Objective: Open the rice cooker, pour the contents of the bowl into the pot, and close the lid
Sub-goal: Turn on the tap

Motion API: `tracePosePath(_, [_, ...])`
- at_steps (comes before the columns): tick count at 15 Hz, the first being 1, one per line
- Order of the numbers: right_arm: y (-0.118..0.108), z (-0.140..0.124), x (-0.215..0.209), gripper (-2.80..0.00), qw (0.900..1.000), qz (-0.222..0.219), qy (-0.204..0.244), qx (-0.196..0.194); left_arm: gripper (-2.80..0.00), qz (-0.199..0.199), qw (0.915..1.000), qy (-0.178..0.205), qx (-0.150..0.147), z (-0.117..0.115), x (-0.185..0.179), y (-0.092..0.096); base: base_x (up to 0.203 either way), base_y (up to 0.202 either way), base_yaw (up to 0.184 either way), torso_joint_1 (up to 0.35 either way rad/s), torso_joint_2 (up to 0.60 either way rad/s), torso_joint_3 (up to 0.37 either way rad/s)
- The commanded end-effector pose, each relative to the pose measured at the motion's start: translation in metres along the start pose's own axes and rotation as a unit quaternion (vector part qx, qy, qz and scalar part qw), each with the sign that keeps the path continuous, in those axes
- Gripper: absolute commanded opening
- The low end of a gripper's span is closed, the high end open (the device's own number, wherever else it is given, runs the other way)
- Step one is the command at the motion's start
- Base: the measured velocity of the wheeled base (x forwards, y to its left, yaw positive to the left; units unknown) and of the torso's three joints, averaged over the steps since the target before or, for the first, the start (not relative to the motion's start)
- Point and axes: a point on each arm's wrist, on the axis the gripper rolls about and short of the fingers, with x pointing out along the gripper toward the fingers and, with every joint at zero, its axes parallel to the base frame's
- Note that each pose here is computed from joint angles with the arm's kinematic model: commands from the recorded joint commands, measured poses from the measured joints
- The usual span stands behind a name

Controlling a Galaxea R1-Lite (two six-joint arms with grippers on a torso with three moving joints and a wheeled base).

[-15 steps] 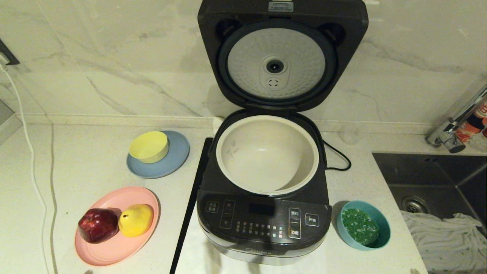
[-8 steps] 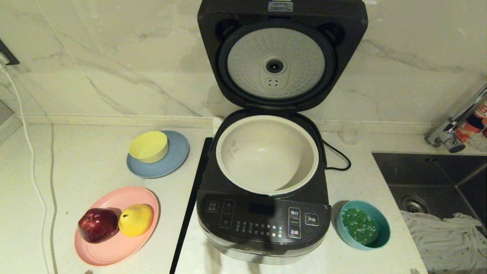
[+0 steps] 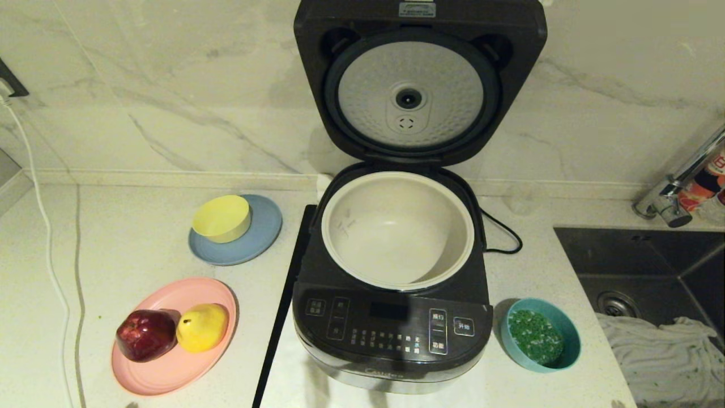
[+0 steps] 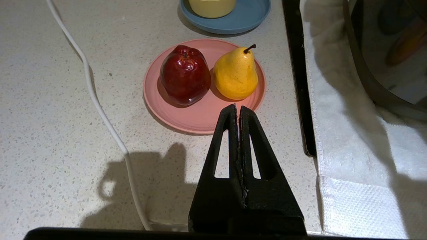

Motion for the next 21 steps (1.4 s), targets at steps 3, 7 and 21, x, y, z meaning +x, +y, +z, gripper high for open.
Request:
tracePosePath(3, [-0.001, 0.04, -0.014, -2.8, 0.999, -0.014, -0.047, -0.003, -2.8, 0.0, 1.0, 0.0, 0.0, 0.0, 0.0, 0.0, 0.0, 0.0, 0.0, 0.0, 0.0, 0.0])
tracePosePath(7, [-0.001, 0.078, -0.019, -2.8, 0.999, -0.032, -0.022, -0.02, -2.8, 0.0, 1.0, 0.0, 0.0, 0.0, 0.0, 0.0, 0.0, 0.0, 0.0, 0.0, 0.0, 0.0])
tracePosePath(21, [-0.021, 0.134, 0.217, -2.8, 0.964, -0.177, 0.183, -0.079, -2.8, 0.0, 1.0, -0.001, 0.0, 0.0, 0.0, 0.0, 0.0, 0.0, 0.0, 0.0, 0.0, 0.0])
